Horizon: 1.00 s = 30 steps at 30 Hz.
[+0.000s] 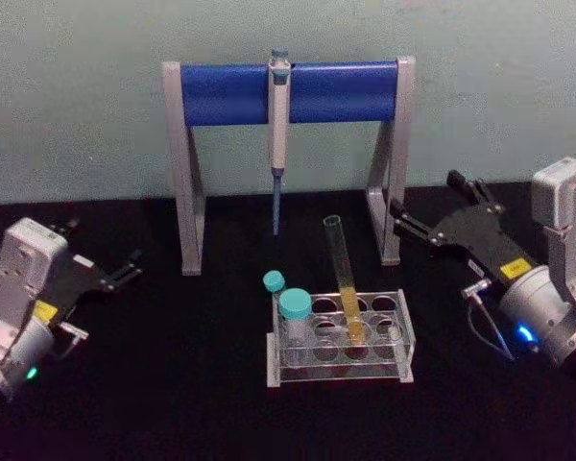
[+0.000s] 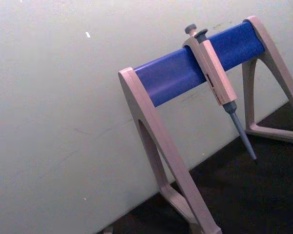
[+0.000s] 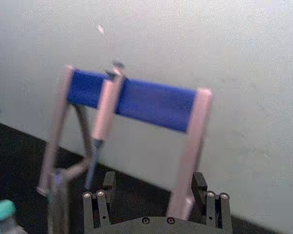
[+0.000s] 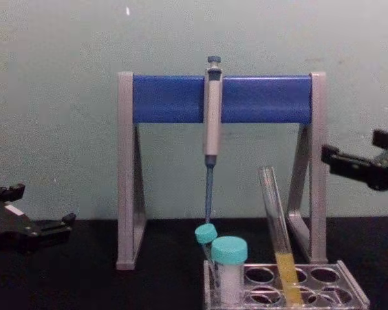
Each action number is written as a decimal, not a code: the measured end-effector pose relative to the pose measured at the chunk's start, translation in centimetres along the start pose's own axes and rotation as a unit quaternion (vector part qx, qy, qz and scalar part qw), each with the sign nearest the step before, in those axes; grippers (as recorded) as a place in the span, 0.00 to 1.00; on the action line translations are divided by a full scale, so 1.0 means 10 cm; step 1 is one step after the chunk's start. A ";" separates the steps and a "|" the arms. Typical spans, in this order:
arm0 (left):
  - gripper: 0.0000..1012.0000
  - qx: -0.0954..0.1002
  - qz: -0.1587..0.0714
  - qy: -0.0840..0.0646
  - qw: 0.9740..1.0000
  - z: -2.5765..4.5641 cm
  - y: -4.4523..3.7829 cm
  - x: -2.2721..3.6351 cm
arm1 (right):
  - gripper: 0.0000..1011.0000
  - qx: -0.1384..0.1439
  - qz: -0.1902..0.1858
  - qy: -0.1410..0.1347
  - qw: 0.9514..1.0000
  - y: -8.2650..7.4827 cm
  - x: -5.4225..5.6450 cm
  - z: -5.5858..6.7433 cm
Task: Pick up the test tube from the test tube rack, shake it, then place it back into the test tube rack.
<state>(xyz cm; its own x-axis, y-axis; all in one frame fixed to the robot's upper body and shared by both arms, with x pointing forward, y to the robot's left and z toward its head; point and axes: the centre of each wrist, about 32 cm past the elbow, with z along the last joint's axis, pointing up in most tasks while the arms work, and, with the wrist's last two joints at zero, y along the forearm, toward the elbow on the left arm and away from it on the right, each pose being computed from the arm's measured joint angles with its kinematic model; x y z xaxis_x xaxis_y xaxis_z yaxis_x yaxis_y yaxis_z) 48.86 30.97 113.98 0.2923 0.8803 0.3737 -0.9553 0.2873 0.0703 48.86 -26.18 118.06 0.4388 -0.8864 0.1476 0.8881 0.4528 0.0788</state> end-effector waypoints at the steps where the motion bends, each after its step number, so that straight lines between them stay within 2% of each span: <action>1: 0.99 0.000 0.000 0.000 1.000 0.000 0.000 0.000 | 0.99 -0.006 -0.007 0.000 1.000 0.00 -0.01 -0.01; 7: 0.99 0.000 0.000 0.000 1.000 0.000 0.000 0.000 | 0.99 -0.068 -0.055 0.000 0.996 -0.02 -0.08 -0.12; 12: 0.99 0.000 0.000 0.000 1.000 0.000 0.000 0.000 | 0.99 -0.096 -0.065 0.009 0.993 -0.02 -0.10 -0.20; 18: 0.99 0.000 0.000 0.000 1.000 0.000 0.000 0.000 | 0.99 -0.107 -0.068 0.018 0.992 -0.01 -0.11 -0.25; 30: 0.99 0.000 0.000 0.000 1.000 0.000 0.000 0.000 | 0.99 -0.108 -0.066 0.020 0.992 -0.01 -0.10 -0.25</action>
<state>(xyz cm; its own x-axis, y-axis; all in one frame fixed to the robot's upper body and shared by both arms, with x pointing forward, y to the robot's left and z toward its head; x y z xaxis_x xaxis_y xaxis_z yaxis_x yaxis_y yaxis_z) 48.86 30.97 113.98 0.2923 0.8803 0.3737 -0.9552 0.2873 0.0703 48.68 -25.54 115.42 0.3171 -0.9418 0.1114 0.9452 0.3042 -0.1184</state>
